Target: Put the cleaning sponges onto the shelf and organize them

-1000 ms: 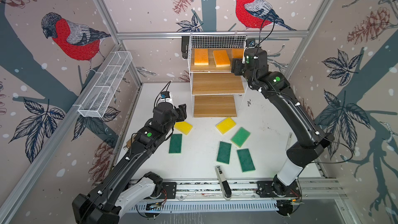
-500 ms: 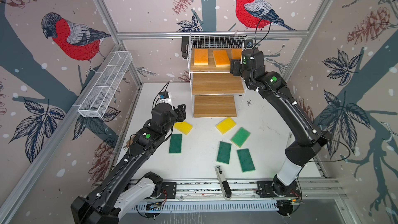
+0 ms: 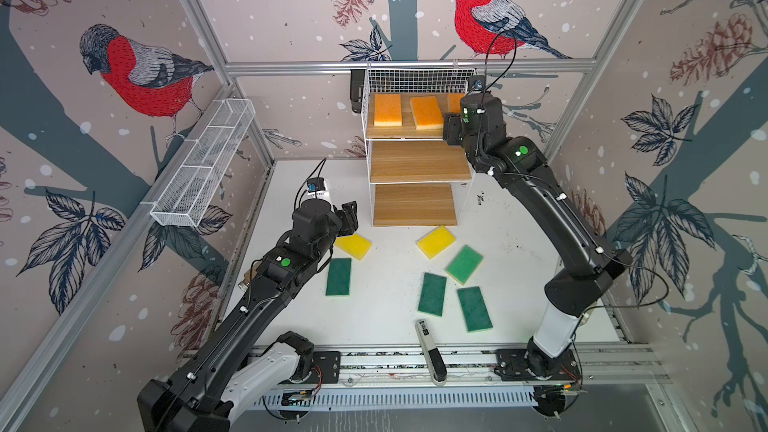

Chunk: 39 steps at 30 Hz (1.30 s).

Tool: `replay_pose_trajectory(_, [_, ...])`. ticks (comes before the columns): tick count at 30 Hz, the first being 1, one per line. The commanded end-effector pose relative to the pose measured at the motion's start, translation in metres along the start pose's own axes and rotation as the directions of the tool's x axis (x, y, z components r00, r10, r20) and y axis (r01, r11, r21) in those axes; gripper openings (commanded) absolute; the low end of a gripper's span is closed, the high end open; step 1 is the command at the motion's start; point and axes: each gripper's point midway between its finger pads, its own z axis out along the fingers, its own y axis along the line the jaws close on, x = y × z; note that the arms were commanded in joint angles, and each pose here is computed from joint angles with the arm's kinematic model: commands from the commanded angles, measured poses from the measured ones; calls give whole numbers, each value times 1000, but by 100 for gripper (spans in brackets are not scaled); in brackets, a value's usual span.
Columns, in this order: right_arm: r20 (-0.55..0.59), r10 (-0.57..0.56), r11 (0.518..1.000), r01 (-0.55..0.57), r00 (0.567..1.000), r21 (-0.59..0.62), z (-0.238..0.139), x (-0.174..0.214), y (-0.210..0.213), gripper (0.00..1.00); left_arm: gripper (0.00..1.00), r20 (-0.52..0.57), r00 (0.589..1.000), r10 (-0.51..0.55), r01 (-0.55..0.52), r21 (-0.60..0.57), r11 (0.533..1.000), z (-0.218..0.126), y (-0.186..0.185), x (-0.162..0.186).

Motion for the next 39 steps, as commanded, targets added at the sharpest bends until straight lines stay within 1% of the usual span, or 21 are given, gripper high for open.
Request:
replay_pose_trajectory(1, [12,-8,1000,8,1000,13,-4,-4,-2,74,64,31,999,-11,10,21,1000,-1,-4,-8])
replay_pose_trajectory(10, [32,3,1000,-3,999,8,-16,-12,-4,75,64,36,999,-19,18,25,1000,-4,-4,-10])
replay_pose_trajectory(17, [83,5,1000,-6,997,2,-44,-29,-5,77,64,40,999,-19,17,31,999,-8,-6,-13])
replay_pose_trajectory(24, [114,11,1000,-8,993,-30,-73,-38,-4,78,64,28,1000,-10,9,30,1000,-14,-7,-16])
replay_pose_trajectory(28, [116,15,997,-5,993,-82,-82,-36,-2,73,64,22,1000,-1,0,26,1000,-20,-8,-20])
replay_pose_trajectory(31, [111,5,994,6,994,-105,-82,-29,0,64,63,8,1000,4,-4,16,1000,-22,-5,-17])
replay_pose_trajectory(32, [103,-1,992,14,995,-122,-80,-26,2,61,63,29,1000,-2,1,27,1000,-28,-9,-27])
replay_pose_trajectory(33, [93,-8,990,21,996,-141,-77,-22,5,59,63,33,999,-3,2,28,1000,-30,-10,-29])
replay_pose_trajectory(39, [47,-14,985,22,999,-173,-55,-12,12,51,63,42,999,-13,12,33,999,-32,-10,-30])
